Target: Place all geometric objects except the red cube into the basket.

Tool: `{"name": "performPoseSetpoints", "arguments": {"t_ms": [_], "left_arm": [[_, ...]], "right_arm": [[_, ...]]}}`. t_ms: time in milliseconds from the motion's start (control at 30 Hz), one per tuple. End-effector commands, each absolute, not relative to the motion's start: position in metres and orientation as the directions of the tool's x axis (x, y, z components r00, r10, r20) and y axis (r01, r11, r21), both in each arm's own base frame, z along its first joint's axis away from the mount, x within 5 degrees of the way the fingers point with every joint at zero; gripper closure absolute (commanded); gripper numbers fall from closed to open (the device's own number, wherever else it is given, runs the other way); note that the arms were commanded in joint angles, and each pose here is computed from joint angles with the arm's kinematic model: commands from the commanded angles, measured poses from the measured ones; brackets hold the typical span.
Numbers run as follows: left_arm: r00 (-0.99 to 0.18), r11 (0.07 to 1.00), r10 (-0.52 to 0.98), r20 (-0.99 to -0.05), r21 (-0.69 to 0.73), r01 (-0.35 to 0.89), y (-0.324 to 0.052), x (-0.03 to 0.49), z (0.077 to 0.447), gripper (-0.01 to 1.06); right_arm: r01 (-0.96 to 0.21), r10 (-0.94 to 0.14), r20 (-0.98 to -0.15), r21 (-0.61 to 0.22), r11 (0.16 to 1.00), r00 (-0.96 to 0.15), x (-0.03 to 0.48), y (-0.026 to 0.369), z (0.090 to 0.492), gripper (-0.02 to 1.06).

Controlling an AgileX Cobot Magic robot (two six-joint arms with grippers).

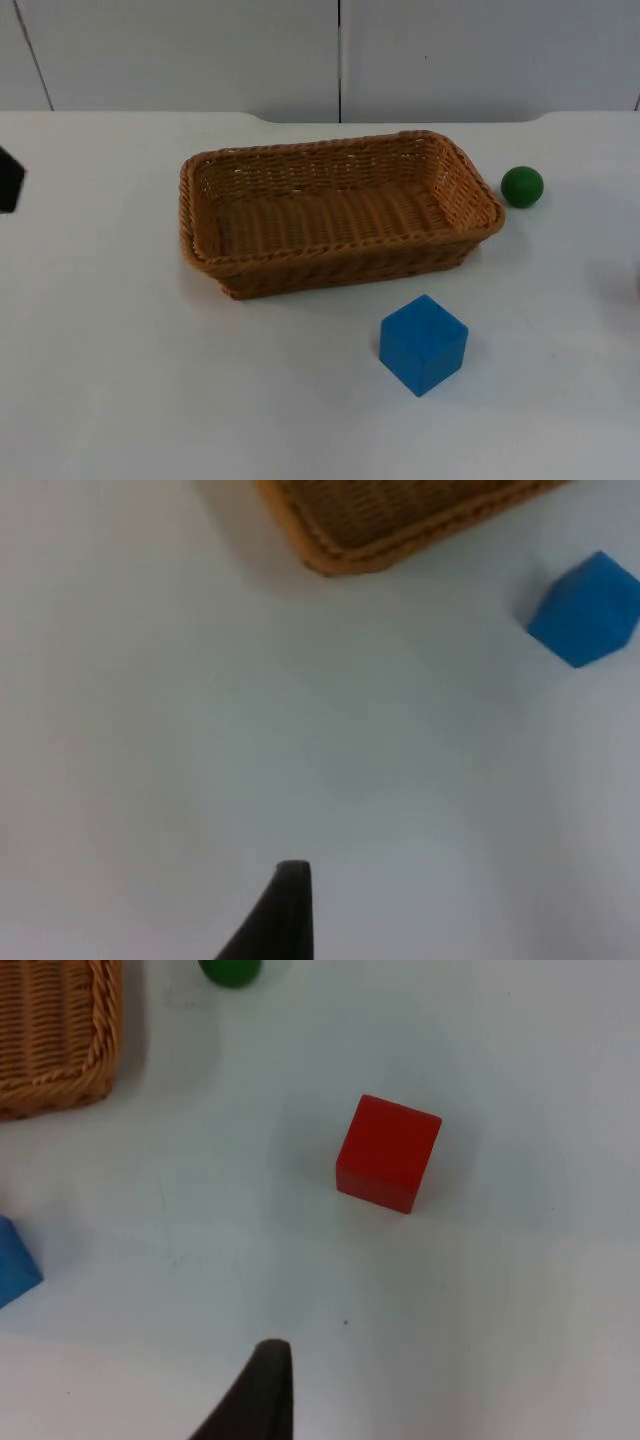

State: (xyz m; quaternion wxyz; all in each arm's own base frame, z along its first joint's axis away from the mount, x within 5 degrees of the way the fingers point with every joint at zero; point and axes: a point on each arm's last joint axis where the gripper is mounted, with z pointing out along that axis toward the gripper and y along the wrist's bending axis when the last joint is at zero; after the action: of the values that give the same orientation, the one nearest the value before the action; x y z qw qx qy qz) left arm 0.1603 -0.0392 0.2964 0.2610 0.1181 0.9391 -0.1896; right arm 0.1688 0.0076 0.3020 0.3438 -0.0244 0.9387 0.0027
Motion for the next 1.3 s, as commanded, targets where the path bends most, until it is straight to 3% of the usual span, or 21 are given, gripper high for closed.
{"name": "performPoseSetpoints", "arguments": {"t_ms": [0, 167, 333, 433, 667, 867, 1267], "left_arm": [[-0.822, 0.878, 0.156, -0.547, -0.304, 0.369, -0.052, 0.170, 0.295, 0.07], [-0.780, 0.827, 0.309, -0.544, -0.250, 0.503, -0.099, 0.189, 0.292, 0.07], [-0.721, 0.787, 0.497, -0.483, -0.101, 0.609, -0.153, 0.203, 0.282, 0.07], [-0.661, 0.732, 0.619, -0.425, 0.004, 0.682, -0.199, 0.209, 0.267, 0.07], [-0.559, 0.605, 0.765, -0.320, 0.058, 0.794, -0.276, 0.216, 0.221, 0.07], [-0.495, 0.534, 0.824, -0.277, 0.088, 0.841, -0.324, 0.223, 0.188, 0.09], [-0.496, 0.527, 0.838, -0.229, 0.098, 0.845, -0.362, 0.248, 0.135, 0.12]], "right_arm": [[-0.039, -0.036, -0.664, -0.010, 0.999, -0.747, 0.170, 0.006, 0.305, -0.01], [-0.039, -0.036, -0.667, -0.010, 0.999, -0.745, 0.170, 0.006, 0.306, -0.01], [-0.039, -0.036, -0.667, -0.010, 0.999, -0.745, 0.170, 0.006, 0.306, -0.01], [-0.039, -0.037, -0.667, -0.012, 0.999, -0.745, 0.170, 0.006, 0.306, -0.01], [-0.039, -0.038, -0.667, -0.013, 0.999, -0.745, 0.170, 0.006, 0.306, -0.01], [-0.039, -0.038, -0.667, -0.013, 0.999, -0.745, 0.170, 0.006, 0.306, -0.01], [-0.039, -0.040, -0.667, -0.015, 0.999, -0.744, 0.170, 0.006, 0.306, -0.01]]}}
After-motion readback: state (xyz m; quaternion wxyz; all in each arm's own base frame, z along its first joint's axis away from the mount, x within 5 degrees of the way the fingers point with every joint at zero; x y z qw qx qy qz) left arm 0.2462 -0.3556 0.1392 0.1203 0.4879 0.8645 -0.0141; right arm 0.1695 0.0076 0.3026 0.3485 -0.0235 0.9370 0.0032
